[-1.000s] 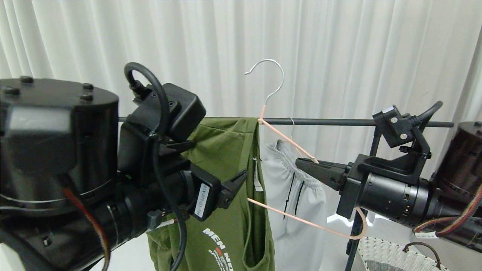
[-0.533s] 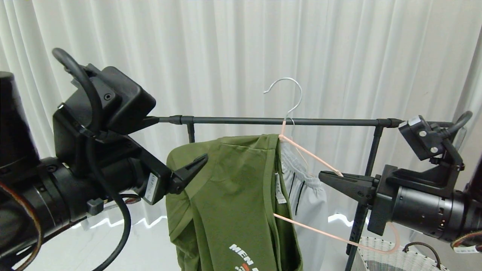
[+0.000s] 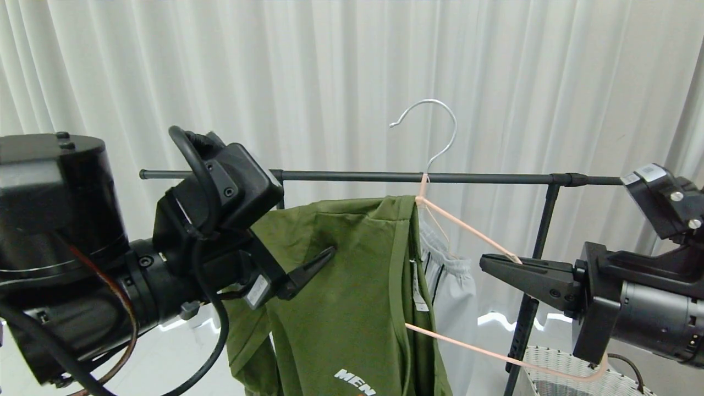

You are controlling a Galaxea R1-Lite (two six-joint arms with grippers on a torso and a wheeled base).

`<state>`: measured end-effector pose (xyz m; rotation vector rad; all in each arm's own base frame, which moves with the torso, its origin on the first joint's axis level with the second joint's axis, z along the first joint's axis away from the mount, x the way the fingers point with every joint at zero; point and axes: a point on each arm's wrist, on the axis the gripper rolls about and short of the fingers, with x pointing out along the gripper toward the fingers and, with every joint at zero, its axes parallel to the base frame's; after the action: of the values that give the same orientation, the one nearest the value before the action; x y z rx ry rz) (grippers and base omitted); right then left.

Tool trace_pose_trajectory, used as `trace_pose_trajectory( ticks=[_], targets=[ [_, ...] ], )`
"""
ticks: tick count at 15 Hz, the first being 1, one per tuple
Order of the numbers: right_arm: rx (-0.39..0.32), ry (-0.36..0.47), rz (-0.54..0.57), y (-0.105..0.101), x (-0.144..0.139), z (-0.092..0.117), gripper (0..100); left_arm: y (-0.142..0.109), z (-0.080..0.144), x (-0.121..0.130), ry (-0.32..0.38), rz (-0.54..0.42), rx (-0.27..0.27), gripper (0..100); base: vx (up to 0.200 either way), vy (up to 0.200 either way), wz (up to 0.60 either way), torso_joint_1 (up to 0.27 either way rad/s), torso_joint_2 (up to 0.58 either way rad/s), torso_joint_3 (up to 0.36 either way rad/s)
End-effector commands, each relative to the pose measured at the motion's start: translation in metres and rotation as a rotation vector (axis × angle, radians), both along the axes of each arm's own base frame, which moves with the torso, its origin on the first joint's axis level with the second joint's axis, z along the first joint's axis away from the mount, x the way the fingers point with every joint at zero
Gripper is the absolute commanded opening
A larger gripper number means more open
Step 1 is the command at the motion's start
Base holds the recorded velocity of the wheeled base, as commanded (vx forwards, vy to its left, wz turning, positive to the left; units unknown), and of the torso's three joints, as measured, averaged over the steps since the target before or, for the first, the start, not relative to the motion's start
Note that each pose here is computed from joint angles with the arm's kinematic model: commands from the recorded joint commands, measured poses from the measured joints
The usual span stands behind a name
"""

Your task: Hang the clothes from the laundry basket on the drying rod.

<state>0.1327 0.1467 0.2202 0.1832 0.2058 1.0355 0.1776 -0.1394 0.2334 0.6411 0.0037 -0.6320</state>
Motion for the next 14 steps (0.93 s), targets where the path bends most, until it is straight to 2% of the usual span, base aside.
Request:
trace_pose_trajectory(
  ticks=[1, 3, 6, 12, 13, 14],
  targets=[
    [-0.004, 0.004, 0.015, 0.001, -0.003, -0.002, 0, -0.006, -0.008, 0.011, 0.012, 0.007, 0.013, 100, 0.000, 0.000, 0.00, 0.000, 0.00, 0.000],
    [-0.020, 0.001, 0.031, 0.000, -0.004, -0.005, 0, -0.005, -0.010, 0.018, -0.005, 0.028, 0.020, 100, 0.000, 0.000, 0.00, 0.000, 0.00, 0.000],
    [-0.034, 0.017, 0.075, -0.001, -0.006, -0.007, 0, 0.001, -0.013, 0.024, -0.031, 0.046, 0.073, 100, 0.000, 0.000, 0.00, 0.000, 0.00, 0.000],
    [-0.038, 0.022, 0.107, 0.002, -0.009, -0.009, 0, 0.001, -0.014, 0.023, -0.028, 0.030, 0.071, 100, 0.000, 0.000, 0.00, 0.000, 0.00, 0.000],
    [-0.042, 0.026, 0.107, 0.002, -0.010, -0.010, 0, 0.001, -0.014, 0.023, -0.028, 0.026, 0.070, 0, 0.000, 0.000, 0.00, 0.000, 0.00, 0.000],
    [-0.044, 0.026, 0.107, 0.001, -0.010, -0.011, 0, 0.001, -0.014, 0.023, -0.029, 0.024, 0.071, 0, 0.000, 0.000, 0.00, 0.000, 0.00, 0.000]
  ],
)
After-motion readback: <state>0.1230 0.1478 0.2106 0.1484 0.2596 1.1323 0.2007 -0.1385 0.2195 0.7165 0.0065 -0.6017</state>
